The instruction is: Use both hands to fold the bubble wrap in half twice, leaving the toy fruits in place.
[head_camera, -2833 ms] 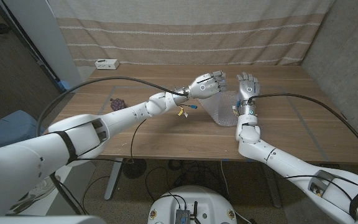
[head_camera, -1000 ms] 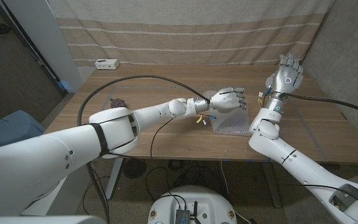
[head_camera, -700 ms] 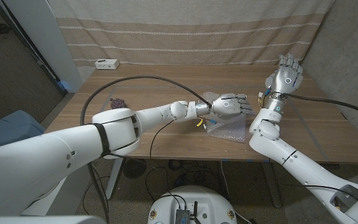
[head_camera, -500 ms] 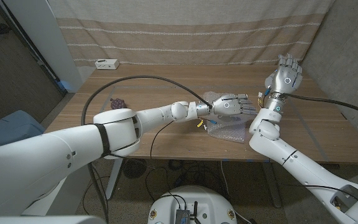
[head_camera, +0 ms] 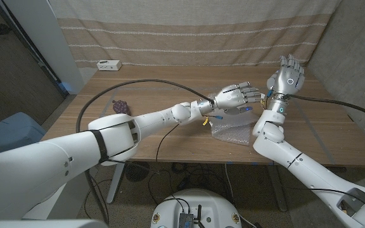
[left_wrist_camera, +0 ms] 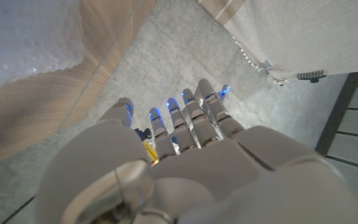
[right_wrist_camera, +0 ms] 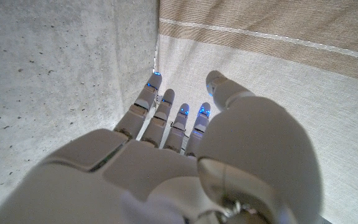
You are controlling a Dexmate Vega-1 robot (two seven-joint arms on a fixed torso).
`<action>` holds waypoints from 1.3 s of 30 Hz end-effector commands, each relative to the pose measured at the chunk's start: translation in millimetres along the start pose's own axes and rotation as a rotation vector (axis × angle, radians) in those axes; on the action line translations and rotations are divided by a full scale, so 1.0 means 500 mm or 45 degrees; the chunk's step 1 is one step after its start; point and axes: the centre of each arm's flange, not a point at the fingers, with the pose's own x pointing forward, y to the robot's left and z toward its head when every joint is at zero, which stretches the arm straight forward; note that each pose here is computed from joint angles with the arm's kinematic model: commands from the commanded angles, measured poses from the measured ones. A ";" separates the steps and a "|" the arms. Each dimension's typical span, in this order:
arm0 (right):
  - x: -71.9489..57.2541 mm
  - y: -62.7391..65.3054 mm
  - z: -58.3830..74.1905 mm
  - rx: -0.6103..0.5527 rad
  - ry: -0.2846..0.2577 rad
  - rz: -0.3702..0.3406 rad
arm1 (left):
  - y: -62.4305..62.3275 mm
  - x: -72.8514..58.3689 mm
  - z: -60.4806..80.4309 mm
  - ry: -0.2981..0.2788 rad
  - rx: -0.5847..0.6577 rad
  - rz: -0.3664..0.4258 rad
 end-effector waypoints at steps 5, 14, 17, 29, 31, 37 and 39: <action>-0.043 -0.022 0.039 0.175 -0.108 0.150 | 0.015 -0.075 -0.120 0.403 -0.239 -0.095; -0.060 -0.020 0.057 0.160 -0.172 0.282 | 0.014 -0.116 -0.166 0.527 -0.307 -0.176; -0.062 -0.020 0.059 0.171 -0.185 0.329 | 0.013 -0.128 -0.179 0.556 -0.320 -0.208; -0.106 -0.013 0.073 0.193 -0.284 0.522 | 0.011 -0.150 -0.213 0.581 -0.373 -0.310; -0.116 -0.009 0.075 0.189 -0.303 0.550 | 0.012 -0.153 -0.216 0.565 -0.383 -0.322; -0.144 0.000 0.078 0.195 -0.338 0.606 | 0.012 -0.162 -0.224 0.493 -0.422 -0.368; -0.152 0.002 0.081 0.198 -0.359 0.627 | 0.009 -0.166 -0.224 0.470 -0.438 -0.395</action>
